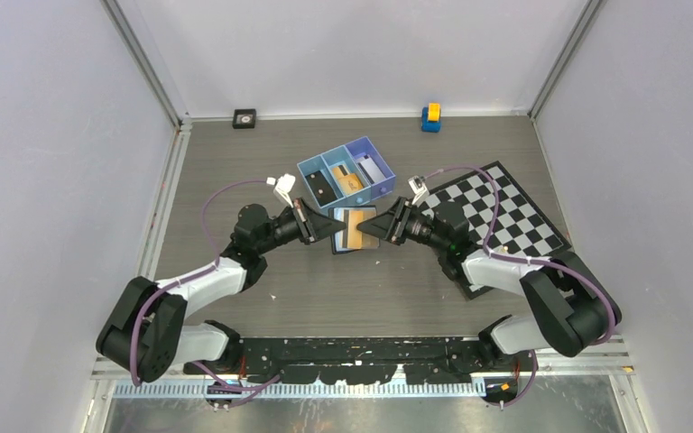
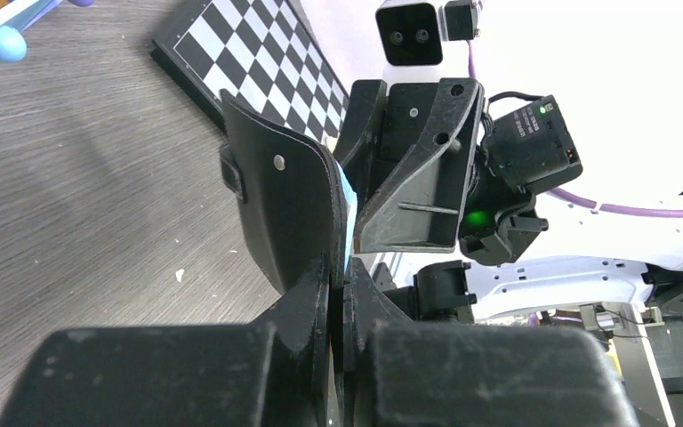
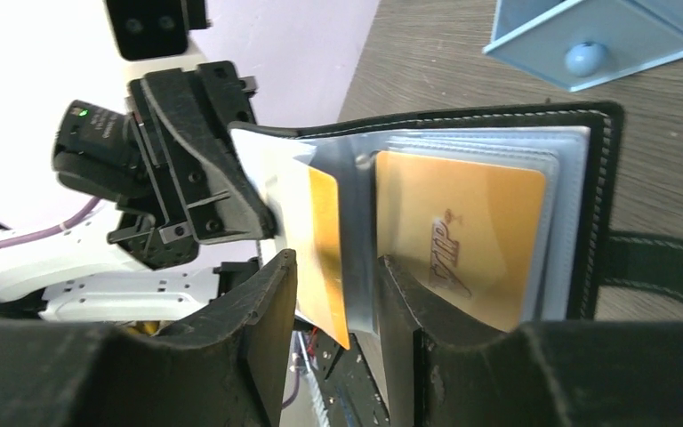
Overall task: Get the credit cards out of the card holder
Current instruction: Remove the credit card from the card holder, then place the credit card in the storage box.
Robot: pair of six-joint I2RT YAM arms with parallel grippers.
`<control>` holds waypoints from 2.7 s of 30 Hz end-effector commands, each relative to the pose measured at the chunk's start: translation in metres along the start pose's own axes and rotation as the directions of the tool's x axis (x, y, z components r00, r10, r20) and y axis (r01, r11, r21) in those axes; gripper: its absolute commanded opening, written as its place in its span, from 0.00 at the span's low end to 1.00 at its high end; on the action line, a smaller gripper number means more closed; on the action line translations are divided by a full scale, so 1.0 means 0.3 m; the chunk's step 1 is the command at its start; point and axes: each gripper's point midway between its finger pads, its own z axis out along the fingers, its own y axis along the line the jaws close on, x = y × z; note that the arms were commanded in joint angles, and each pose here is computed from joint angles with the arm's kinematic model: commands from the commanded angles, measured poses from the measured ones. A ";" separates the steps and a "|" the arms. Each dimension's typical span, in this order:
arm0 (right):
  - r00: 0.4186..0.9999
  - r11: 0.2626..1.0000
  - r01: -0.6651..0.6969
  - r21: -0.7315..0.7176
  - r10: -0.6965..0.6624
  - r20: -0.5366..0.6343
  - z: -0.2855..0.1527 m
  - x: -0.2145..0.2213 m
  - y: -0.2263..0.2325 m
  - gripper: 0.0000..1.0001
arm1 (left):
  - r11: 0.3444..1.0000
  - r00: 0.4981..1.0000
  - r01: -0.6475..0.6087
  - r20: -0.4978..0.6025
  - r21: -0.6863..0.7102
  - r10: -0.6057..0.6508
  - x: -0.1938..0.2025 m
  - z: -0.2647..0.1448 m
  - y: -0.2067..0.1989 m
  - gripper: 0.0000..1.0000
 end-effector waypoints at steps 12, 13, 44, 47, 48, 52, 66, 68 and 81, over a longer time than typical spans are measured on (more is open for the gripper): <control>0.998 0.969 0.046 -0.244 -0.037 0.043 -0.039 -0.024 0.178 0.18 | 0.994 0.999 -0.037 0.037 0.105 0.033 -0.042 -0.009 -0.072 0.00; 0.998 0.967 0.049 -0.249 -0.039 0.045 -0.041 -0.025 0.183 0.17 | 0.994 0.999 -0.037 0.040 0.102 0.034 -0.044 -0.009 -0.070 0.00; 0.981 0.985 0.107 0.134 -0.126 0.147 -0.076 -0.107 0.004 0.01 | 0.946 0.930 -0.145 0.286 -0.289 0.230 -0.164 -0.213 0.059 0.00; 0.975 0.957 0.158 0.242 -0.191 0.117 -0.085 -0.130 -0.030 0.01 | 0.931 0.908 -0.160 0.322 -0.329 0.269 -0.180 -0.249 0.065 0.00; 0.973 0.939 0.171 0.299 -0.209 0.102 -0.090 -0.144 -0.050 0.01 | 0.929 0.902 -0.170 0.327 -0.330 0.282 -0.184 -0.255 0.060 0.00; 0.966 0.870 0.205 0.448 -0.254 0.052 -0.102 -0.193 -0.098 0.00 | 0.916 0.893 -0.161 0.341 -0.367 0.294 -0.197 -0.267 0.080 0.00; 0.862 0.633 0.504 0.588 -0.334 -0.381 0.016 -0.355 -0.170 0.01 | 0.887 0.874 -0.137 0.368 -0.440 0.318 -0.218 -0.312 0.101 0.00; 0.842 0.630 0.535 0.562 -0.352 -0.408 0.050 -0.367 -0.180 0.00 | 0.885 0.864 -0.141 0.381 -0.444 0.329 -0.224 -0.328 0.091 0.00; 0.716 0.611 0.679 0.406 -0.428 -0.552 0.241 -0.397 -0.196 0.01 | 0.877 0.822 -0.153 0.433 -0.456 0.369 -0.249 -0.386 0.049 0.00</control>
